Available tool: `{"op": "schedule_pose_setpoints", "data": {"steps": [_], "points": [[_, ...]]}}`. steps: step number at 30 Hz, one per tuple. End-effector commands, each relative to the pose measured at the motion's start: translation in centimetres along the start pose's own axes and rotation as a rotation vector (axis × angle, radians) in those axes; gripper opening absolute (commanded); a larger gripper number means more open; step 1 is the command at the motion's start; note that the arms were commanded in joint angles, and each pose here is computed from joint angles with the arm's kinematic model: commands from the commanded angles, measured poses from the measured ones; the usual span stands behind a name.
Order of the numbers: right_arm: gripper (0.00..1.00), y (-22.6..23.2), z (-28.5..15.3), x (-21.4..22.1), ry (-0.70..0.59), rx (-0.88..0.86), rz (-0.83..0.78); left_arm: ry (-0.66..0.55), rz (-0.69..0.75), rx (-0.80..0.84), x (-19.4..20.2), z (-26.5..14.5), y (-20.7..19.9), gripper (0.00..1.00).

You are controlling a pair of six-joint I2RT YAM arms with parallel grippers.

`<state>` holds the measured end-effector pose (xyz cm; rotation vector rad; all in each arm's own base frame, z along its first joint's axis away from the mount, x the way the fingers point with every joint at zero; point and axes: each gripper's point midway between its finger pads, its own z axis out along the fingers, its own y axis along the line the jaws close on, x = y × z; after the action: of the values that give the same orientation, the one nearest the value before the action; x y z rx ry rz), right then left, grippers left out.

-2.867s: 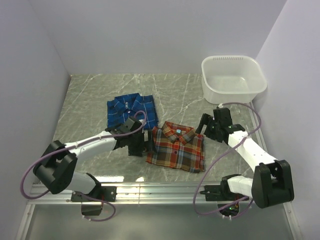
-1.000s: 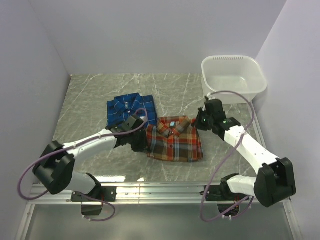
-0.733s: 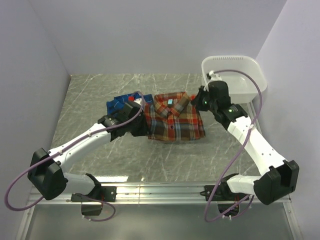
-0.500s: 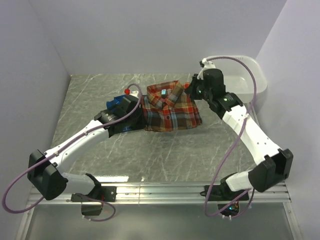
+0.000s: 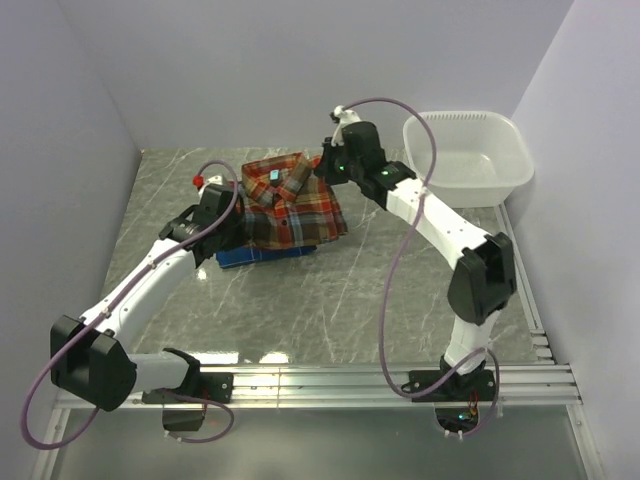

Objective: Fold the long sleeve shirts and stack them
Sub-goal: Neatly place the folded shirt to the corner

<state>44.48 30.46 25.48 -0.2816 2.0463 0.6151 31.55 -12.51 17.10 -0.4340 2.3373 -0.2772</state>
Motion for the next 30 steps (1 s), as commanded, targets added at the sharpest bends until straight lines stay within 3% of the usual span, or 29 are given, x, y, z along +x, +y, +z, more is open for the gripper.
{"op": "schedule_pose_setpoints", "data": {"steps": [1,13,24,28,30], "points": [[0.0,3.1,1.1,-4.6,-0.132,-0.093,-0.055,-0.09,-0.024,0.006,-2.2,-0.6,0.7,0.01],[0.0,5.3,6.5,-1.5,-0.068,-0.163,-0.048,-0.036,-0.066,-0.113,-0.2,1.8,6.0,0.01],[0.0,3.6,10.1,1.8,-0.004,-0.111,-0.027,0.05,-0.088,-0.18,0.1,4.5,8.1,0.01],[0.0,3.2,11.2,2.6,0.022,-0.098,-0.033,0.077,-0.098,-0.218,0.7,5.1,9.2,0.06],[0.09,2.8,11.5,2.7,0.02,-0.085,-0.025,0.086,-0.11,-0.227,0.9,5.3,9.6,0.11]]}}
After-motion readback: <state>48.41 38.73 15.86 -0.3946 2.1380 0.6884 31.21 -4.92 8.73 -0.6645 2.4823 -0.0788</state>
